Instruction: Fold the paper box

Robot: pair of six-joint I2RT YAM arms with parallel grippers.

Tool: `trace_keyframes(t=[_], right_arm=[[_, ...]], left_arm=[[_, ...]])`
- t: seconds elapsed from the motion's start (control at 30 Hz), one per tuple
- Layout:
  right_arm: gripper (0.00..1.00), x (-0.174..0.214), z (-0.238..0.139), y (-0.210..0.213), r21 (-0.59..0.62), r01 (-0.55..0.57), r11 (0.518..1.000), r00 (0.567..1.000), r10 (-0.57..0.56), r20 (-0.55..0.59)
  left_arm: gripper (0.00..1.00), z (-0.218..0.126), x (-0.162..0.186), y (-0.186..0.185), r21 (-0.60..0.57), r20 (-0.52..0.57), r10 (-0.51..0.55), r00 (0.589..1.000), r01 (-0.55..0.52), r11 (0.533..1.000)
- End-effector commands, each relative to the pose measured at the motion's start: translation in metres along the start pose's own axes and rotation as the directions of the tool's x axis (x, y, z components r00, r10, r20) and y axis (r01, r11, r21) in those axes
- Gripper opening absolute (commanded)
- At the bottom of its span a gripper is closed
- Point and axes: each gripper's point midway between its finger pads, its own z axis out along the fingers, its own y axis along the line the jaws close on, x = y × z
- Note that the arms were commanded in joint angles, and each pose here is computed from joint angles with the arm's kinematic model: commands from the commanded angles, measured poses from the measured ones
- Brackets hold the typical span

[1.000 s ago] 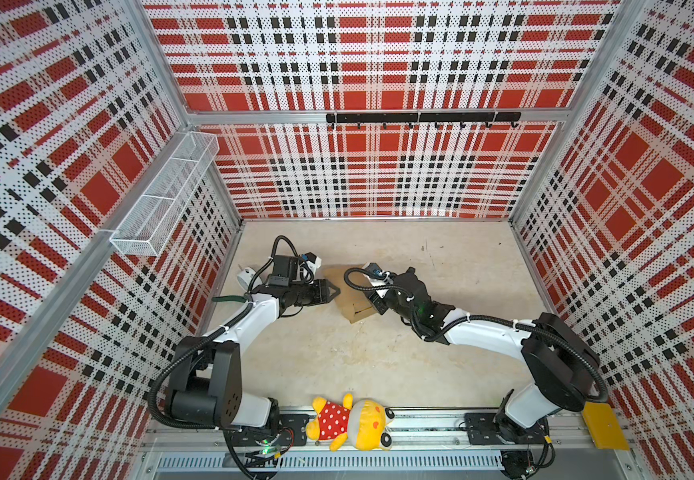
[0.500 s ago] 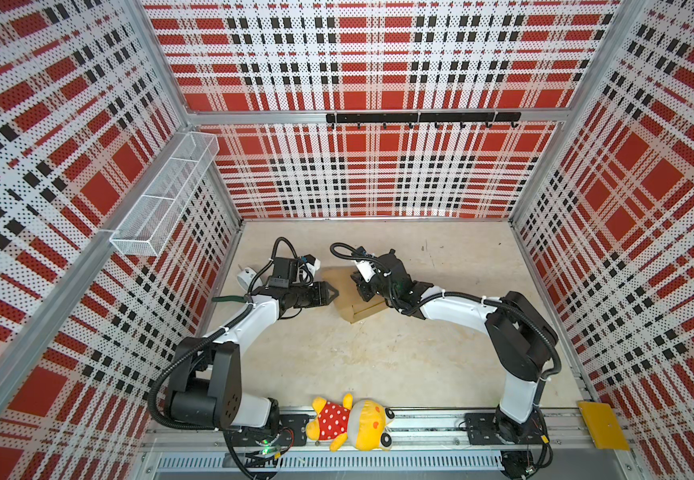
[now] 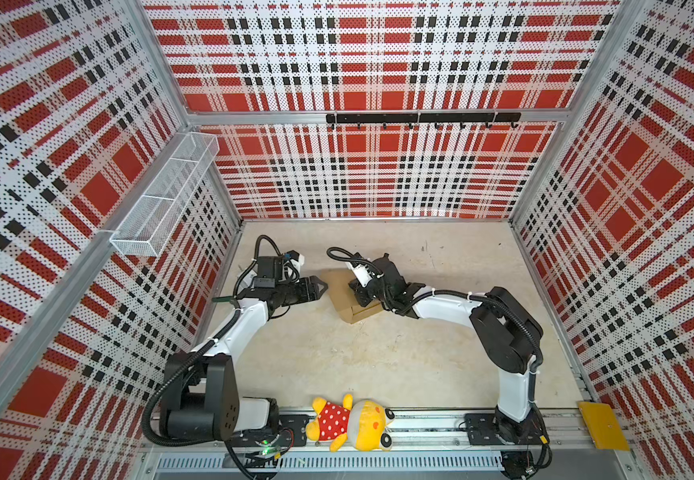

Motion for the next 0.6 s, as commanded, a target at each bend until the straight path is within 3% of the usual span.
trace_keyframes(t=[0.0,0.57], right_arm=[[0.11,0.002,0.007,0.003,-0.015,0.005,1.0,1.0,-0.005,0.01],[0.11,0.035,0.02,0.003,-0.022,-0.016,1.0,0.999,0.015,-0.043]], left_arm=[[0.77,-0.016,-0.02,0.005,-0.049,0.056,0.033,0.998,-0.03,0.998],[0.82,-0.027,-0.035,0.024,-0.134,0.089,0.078,0.993,-0.066,0.989]])
